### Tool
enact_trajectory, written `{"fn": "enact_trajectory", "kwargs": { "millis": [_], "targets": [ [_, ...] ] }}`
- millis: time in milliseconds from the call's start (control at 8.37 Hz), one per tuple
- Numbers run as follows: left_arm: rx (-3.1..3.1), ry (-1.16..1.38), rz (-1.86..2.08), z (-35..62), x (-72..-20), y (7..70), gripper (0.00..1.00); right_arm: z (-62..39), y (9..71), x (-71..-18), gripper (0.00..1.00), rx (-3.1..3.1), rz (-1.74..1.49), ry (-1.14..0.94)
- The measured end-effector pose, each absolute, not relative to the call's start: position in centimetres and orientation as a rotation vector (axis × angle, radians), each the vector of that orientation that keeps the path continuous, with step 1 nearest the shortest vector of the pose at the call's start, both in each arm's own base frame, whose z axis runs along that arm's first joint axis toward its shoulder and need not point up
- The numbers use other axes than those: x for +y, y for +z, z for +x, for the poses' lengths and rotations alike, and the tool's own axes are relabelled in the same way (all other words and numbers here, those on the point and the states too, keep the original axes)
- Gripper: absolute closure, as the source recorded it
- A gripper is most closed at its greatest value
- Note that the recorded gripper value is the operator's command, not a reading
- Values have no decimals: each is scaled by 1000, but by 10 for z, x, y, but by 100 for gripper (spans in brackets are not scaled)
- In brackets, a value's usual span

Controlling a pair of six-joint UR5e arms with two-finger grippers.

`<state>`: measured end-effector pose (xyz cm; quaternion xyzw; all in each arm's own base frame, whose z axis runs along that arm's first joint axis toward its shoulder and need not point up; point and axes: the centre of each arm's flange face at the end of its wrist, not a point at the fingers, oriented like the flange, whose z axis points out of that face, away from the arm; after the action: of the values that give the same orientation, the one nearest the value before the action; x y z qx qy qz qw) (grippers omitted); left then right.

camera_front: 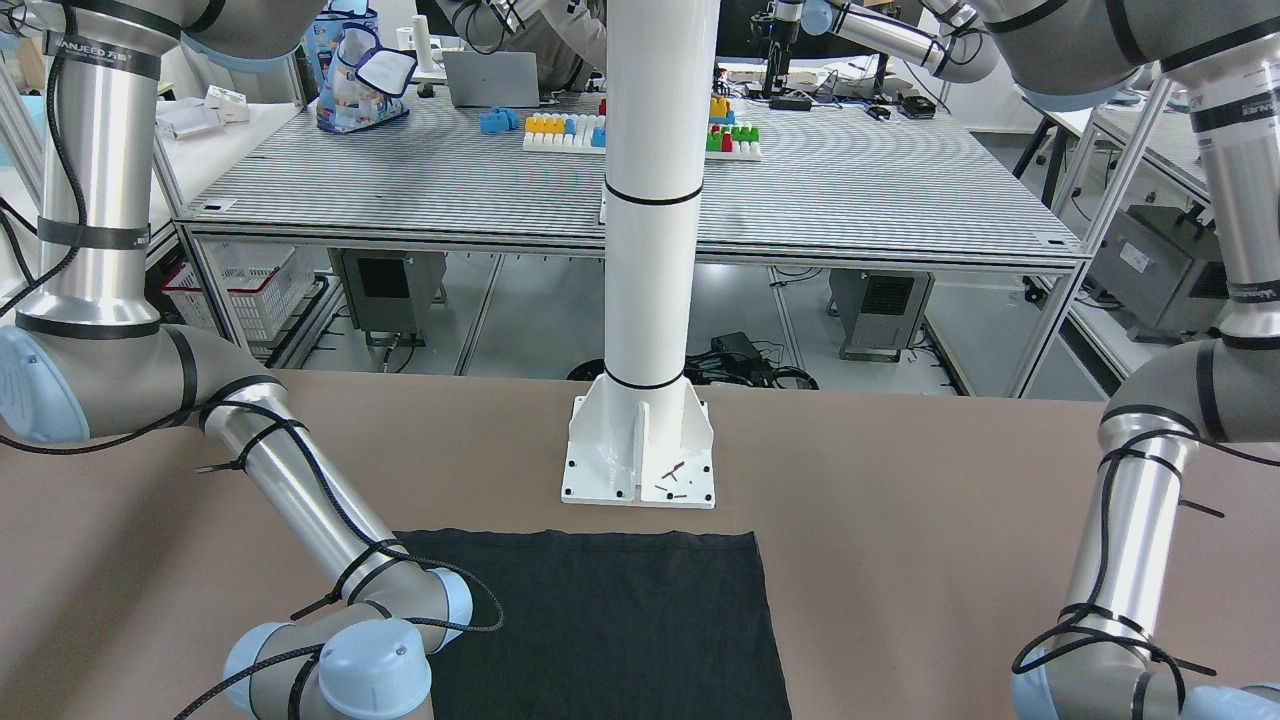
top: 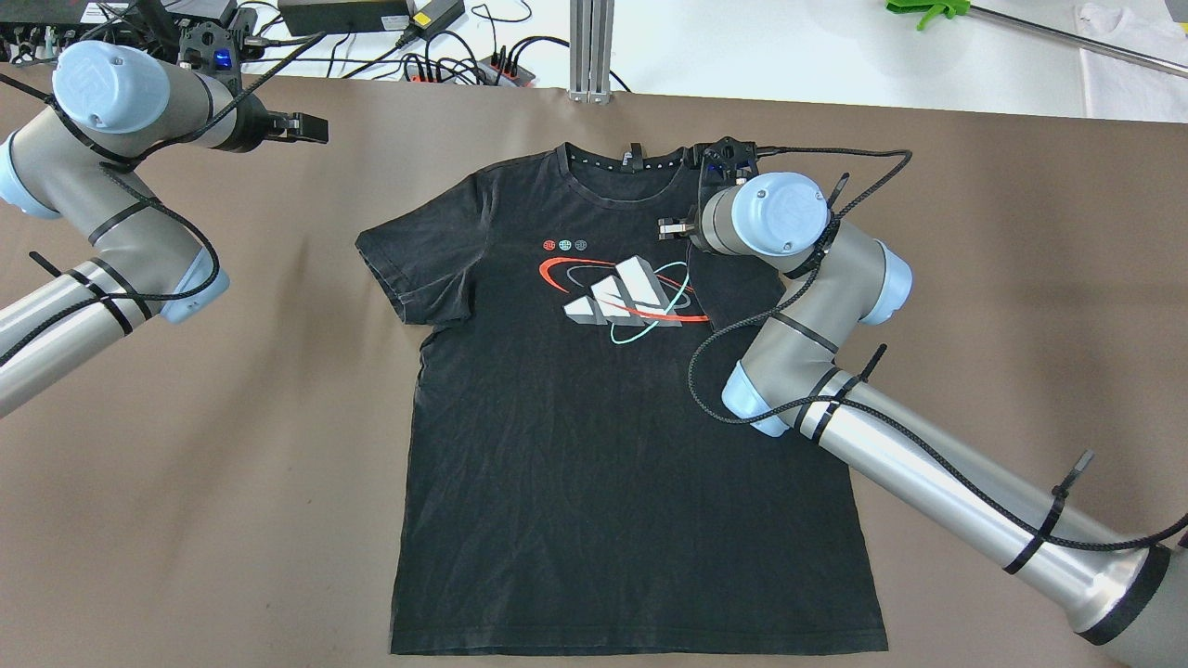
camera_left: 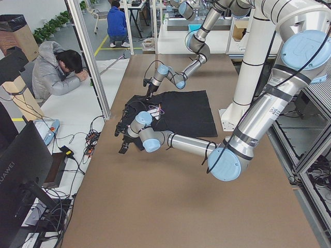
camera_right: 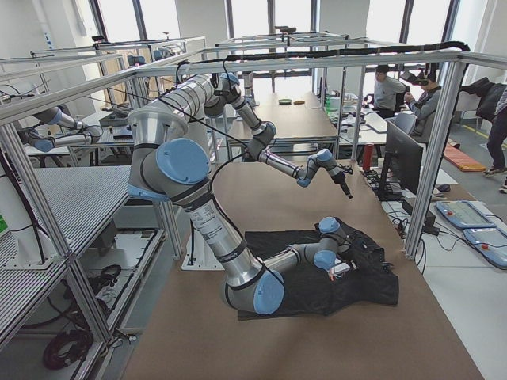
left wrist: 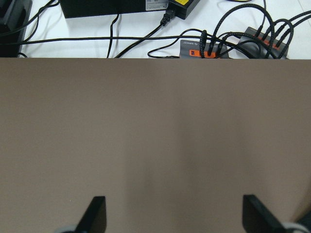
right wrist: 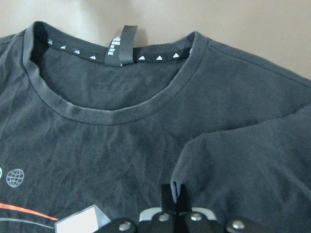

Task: Fold clothes
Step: 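Move the left gripper to the other sleeve while the right gripper releases and lifts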

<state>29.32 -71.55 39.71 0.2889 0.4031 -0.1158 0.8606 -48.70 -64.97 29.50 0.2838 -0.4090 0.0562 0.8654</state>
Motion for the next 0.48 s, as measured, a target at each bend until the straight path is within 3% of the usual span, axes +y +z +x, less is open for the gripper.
{"fn": "enact_trajectory", "kwargs": {
  "millis": [478],
  "targets": [
    [867, -222, 616, 304, -710, 392, 0, -482, 290, -651, 6, -871, 597, 124]
  ]
}}
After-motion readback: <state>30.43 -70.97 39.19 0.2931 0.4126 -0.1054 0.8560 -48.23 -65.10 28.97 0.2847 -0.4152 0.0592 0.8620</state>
